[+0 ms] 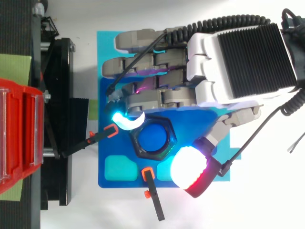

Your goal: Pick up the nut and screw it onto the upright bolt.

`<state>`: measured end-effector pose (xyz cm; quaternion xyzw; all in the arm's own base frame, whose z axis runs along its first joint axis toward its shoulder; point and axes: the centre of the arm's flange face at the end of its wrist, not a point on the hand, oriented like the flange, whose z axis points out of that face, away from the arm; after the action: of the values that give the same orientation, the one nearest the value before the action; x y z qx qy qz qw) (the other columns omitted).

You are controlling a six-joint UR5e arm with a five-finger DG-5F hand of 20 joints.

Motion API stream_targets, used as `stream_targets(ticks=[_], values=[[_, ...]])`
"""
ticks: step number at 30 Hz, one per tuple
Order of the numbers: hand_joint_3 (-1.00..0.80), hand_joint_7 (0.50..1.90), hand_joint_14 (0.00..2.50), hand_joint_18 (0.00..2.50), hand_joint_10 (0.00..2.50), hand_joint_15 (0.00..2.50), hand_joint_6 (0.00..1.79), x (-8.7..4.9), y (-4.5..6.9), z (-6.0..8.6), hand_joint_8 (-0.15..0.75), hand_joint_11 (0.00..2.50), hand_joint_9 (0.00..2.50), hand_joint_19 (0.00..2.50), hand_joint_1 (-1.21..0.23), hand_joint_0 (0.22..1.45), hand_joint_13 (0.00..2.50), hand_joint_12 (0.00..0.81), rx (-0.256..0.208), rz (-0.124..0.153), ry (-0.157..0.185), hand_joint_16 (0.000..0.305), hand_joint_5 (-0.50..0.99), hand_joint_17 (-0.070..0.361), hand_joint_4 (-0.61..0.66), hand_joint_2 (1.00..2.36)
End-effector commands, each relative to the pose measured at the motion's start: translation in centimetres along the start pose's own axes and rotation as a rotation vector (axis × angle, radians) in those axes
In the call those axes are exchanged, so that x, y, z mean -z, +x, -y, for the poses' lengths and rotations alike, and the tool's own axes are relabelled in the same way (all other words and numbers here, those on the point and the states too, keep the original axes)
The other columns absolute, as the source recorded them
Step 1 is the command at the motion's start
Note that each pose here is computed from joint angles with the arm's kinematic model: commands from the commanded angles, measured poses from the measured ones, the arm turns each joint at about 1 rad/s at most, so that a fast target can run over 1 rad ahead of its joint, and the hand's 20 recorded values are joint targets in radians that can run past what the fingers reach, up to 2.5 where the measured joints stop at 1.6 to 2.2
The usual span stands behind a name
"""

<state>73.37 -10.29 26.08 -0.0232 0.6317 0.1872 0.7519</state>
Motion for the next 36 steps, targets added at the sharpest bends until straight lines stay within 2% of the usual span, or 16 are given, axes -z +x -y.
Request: stream_targets(ticks=[1,3,8,16,23,36], values=[[-0.50,1.58,0.00,0.28,0.00,0.00,0.50,0.2,-0.1,0.3,0.283,0.00,0.78,0.00,-0.16,0.47,0.46,0.241,0.001,-0.001,-0.003,0.025,0.01,0.055,0.09,1.00],[-0.50,1.58,0.00,0.29,0.00,0.00,0.50,0.3,-0.1,0.5,0.281,0.00,0.81,0.00,-0.17,0.47,0.48,0.240,0.001,-0.002,-0.001,0.024,0.02,0.055,0.09,1.00],[-0.50,1.46,0.00,0.35,0.00,0.00,0.52,0.4,-0.2,0.8,0.258,0.00,0.93,0.00,-0.18,0.48,0.55,0.226,0.005,-0.001,-0.003,0.023,0.05,0.051,0.06,1.00],[-0.50,1.38,0.00,0.48,0.00,0.00,0.55,0.6,-0.4,1.1,0.214,0.00,1.14,0.00,-0.19,0.49,0.66,0.198,0.004,-0.002,-0.003,0.019,0.07,0.043,0.01,1.00],[-0.50,1.38,0.00,0.61,0.00,0.00,0.55,1.0,-0.4,1.6,0.131,0.00,1.36,0.00,-0.22,0.49,0.78,0.168,0.003,-0.006,0.000,0.017,0.09,0.038,0.02,1.00],[-0.50,1.35,0.00,0.84,0.00,0.00,0.56,2.0,-1.1,3.3,0.080,0.09,1.70,0.00,-0.24,0.49,1.00,0.128,0.009,-0.010,-0.008,0.014,0.10,0.032,0.05,1.00]])
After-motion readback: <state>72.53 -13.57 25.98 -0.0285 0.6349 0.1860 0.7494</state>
